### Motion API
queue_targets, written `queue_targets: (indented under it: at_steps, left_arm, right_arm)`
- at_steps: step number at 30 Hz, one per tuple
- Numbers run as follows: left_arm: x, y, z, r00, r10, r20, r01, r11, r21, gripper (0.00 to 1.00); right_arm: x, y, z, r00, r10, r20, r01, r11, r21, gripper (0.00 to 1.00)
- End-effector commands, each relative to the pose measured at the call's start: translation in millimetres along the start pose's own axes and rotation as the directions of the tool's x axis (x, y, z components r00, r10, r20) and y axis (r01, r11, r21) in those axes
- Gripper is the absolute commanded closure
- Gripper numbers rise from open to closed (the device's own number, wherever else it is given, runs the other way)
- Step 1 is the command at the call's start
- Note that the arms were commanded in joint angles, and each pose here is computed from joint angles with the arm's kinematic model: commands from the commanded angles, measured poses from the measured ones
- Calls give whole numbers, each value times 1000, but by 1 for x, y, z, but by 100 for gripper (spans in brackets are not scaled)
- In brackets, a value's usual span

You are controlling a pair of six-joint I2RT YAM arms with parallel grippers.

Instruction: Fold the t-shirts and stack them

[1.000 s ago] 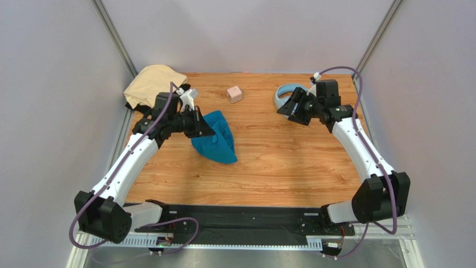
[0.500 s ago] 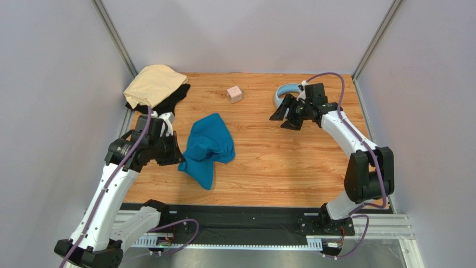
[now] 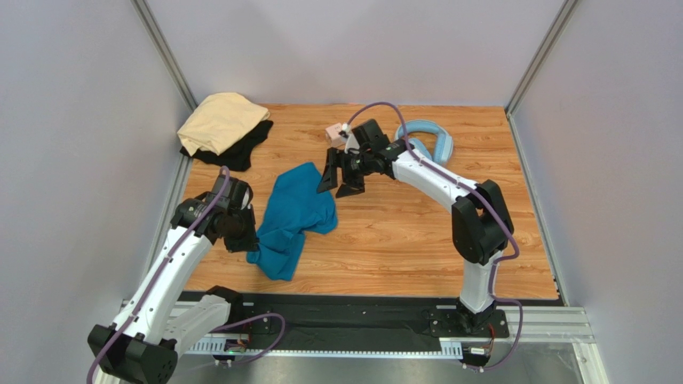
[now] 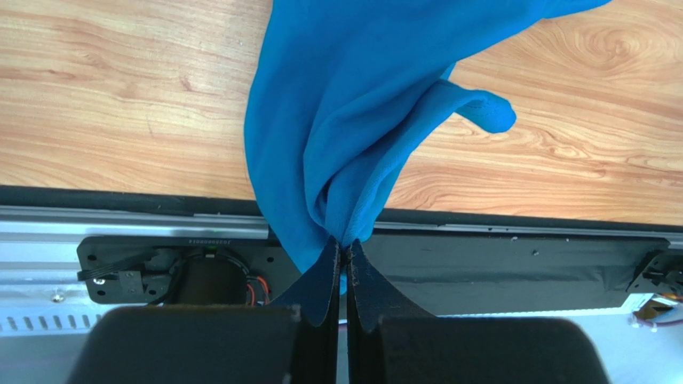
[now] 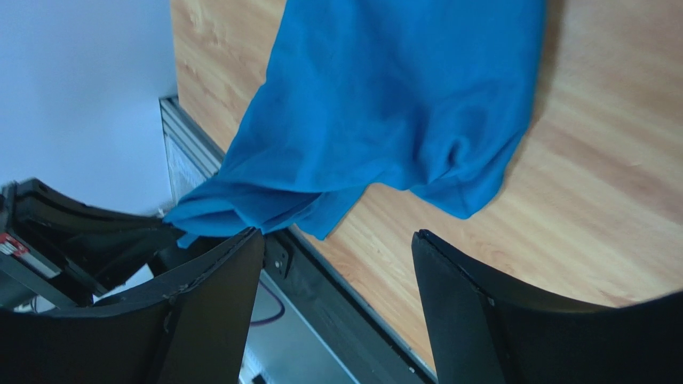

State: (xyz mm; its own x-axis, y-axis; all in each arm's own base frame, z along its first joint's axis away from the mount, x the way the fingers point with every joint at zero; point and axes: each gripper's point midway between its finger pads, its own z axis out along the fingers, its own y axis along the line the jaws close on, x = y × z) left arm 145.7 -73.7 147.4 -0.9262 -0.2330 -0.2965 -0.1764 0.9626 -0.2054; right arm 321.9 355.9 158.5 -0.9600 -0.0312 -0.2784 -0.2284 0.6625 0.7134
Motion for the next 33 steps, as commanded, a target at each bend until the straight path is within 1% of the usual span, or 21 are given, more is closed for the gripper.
queue_targets:
  at_steps: [1, 7, 10, 11, 12, 13, 14, 16, 20, 22, 25, 27, 30, 31, 32, 33]
  left_arm:
    - [-20, -11, 4, 999, 13, 34, -13, 1000, 16, 100]
    - [-25, -8, 18, 999, 37, 28, -37, 999, -7, 100]
    - [-27, -8, 17, 998, 43, 41, -43, 999, -5, 100]
    - [-29, -9, 17, 998, 45, 52, -45, 999, -3, 100]
    - [-29, -9, 16, 997, 47, 58, -47, 999, -2, 100]
    - [-29, -8, 15, 997, 48, 62, -48, 999, -2, 100]
    - [-28, -7, 15, 997, 48, 59, -48, 999, -3, 100]
    - [-27, -7, 14, 997, 48, 62, -48, 999, 0, 100]
    - [-25, -6, 11, 996, 51, 79, -52, 999, 7, 100]
    - [-27, 1, 9, 993, 53, 105, -50, 998, -23, 100]
    - [-28, 3, 10, 992, 62, 107, -59, 998, -31, 100]
    - [-27, 2, 13, 993, 65, 101, -62, 998, -31, 100]
    - [-27, 0, 18, 993, 70, 94, -68, 997, -21, 100]
    - [-28, 0, 20, 993, 71, 98, -69, 997, -19, 100]
    - [-29, -1, 21, 993, 72, 98, -71, 997, -19, 100]
    - [-30, -2, 23, 993, 74, 94, -73, 997, -18, 100]
  right_arm:
    - [18, 0, 12, 993, 44, -111, -42, 999, 18, 26]
    - [35, -12, 34, 982, 55, -178, -44, 997, 64, 26]
    - [35, -11, 46, 981, 44, -186, -31, 997, 73, 26]
    - [37, -17, 56, 977, 51, -205, -35, 996, 81, 26]
    - [41, -15, 60, 974, 47, -223, -29, 996, 83, 26]
    - [35, -8, 62, 976, 22, -217, -6, 997, 72, 26]
    - [38, -15, 72, 971, 30, -237, -8, 996, 90, 26]
    - [36, -10, 80, 971, 11, -239, 12, 996, 94, 26]
    - [42, -21, 105, 958, 16, -287, 20, 992, 124, 27]
    - [47, -27, 107, 947, 37, -319, 14, 987, 157, 28]
    - [54, -38, 110, 935, 59, -350, 9, 982, 189, 29]
    - [60, -42, 111, 925, 74, -372, 1, 980, 198, 32]
    - [67, -42, 112, 914, 71, -399, 2, 984, 179, 64]
    - [67, -40, 111, 914, 66, -401, 4, 985, 171, 81]
    - [67, -40, 110, 913, 58, -405, 12, 986, 167, 92]
    - [64, -38, 106, 919, 47, -392, 24, 984, 175, 100]
